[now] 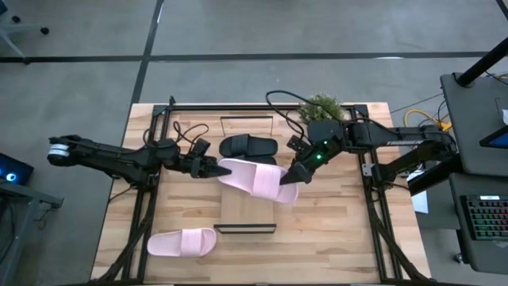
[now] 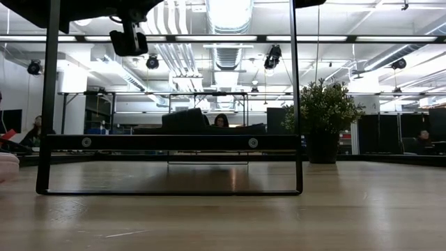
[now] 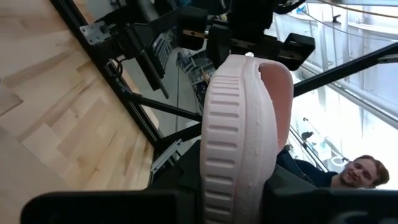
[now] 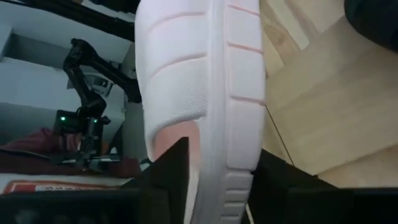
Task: Pick and place slides into the shelf
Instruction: Put the right light pink slide on the shelf
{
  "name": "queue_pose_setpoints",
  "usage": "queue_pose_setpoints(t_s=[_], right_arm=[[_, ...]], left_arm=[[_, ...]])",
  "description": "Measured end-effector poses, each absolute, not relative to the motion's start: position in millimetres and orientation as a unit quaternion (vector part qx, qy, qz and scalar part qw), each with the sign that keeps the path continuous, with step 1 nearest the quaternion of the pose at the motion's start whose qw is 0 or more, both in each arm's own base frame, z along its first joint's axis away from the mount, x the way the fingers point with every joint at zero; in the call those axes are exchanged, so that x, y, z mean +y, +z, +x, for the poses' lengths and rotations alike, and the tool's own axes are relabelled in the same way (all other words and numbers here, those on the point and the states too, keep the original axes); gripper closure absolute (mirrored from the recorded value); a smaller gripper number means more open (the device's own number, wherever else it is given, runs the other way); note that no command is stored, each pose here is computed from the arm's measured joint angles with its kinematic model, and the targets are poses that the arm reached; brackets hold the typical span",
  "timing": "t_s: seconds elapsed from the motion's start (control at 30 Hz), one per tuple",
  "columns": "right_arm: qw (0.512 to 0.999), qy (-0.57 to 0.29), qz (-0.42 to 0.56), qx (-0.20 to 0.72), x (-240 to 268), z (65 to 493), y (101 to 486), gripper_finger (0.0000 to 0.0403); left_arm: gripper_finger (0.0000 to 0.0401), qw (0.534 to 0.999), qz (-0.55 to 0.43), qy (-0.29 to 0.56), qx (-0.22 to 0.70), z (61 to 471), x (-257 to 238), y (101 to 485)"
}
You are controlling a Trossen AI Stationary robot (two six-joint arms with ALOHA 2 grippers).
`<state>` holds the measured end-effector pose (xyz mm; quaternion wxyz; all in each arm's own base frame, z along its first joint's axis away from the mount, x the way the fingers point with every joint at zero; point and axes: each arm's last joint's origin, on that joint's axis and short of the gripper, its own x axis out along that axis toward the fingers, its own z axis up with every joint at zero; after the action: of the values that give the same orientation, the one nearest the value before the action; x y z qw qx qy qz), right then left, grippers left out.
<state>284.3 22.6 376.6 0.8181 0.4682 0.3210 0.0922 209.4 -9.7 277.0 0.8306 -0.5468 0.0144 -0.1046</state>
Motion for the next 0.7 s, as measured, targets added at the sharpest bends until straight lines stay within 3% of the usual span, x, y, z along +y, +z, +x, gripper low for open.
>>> queue_pose_setpoints(t_s=[0.23,0.7], right_arm=[[0.836,0.09,0.456,0.291,21,278,393,0.0252],[0.894,0.053,0.406,0.179,14,239,438,0.026]], left_arm=[[0.0355,0.831,-0.546,-0.105,0.004,205,-7,279],[0.0355,0.83,-0.551,-0.076,0.039,201,-7,271]])
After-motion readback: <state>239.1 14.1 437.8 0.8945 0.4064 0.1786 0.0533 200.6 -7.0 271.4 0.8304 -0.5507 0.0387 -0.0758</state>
